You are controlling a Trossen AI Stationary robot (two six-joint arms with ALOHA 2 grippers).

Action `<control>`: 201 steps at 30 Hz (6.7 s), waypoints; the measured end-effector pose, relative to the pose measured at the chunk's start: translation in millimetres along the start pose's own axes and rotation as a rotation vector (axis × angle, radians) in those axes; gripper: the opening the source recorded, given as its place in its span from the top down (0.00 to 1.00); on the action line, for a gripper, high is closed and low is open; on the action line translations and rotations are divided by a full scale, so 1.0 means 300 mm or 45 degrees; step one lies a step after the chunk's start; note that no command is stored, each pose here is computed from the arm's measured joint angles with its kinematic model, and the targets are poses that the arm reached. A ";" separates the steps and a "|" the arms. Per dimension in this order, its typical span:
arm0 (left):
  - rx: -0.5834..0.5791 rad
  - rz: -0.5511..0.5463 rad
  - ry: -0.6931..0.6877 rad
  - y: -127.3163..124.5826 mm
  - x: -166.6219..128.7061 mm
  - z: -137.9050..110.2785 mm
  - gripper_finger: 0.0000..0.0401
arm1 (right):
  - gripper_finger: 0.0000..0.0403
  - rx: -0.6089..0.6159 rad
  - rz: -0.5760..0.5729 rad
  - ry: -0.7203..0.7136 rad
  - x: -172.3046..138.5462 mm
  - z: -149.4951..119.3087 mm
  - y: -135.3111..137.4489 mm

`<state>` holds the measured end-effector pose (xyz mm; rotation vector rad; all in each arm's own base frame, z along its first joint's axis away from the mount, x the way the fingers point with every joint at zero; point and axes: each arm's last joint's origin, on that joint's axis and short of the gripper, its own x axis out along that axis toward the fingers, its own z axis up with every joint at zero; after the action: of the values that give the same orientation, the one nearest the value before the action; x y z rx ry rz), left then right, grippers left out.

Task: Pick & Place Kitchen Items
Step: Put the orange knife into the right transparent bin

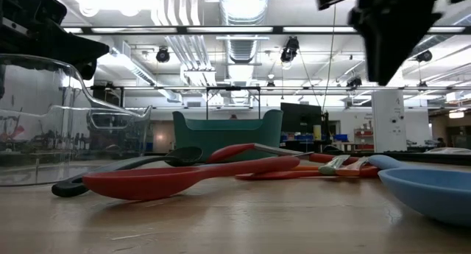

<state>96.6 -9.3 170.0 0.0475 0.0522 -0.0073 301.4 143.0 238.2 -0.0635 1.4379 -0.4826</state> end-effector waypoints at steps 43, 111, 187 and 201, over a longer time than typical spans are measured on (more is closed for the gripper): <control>0.000 0.000 0.000 0.000 0.000 0.000 0.92 | 0.42 -0.249 0.075 -0.097 0.225 0.071 -0.048; 0.000 0.000 0.000 0.000 0.000 0.000 0.92 | 0.88 -0.288 0.377 -0.042 0.313 0.040 -0.001; 0.000 0.000 0.000 0.000 0.000 0.000 0.92 | 0.90 0.758 0.250 0.208 -0.249 0.019 -0.044; 0.000 0.000 0.000 0.000 0.000 0.000 0.92 | 0.90 0.932 0.239 0.232 -0.322 -0.210 0.130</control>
<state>96.6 -9.4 170.0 0.0478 0.0520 -0.0074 246.7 227.8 306.3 0.7086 1.3488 -0.8454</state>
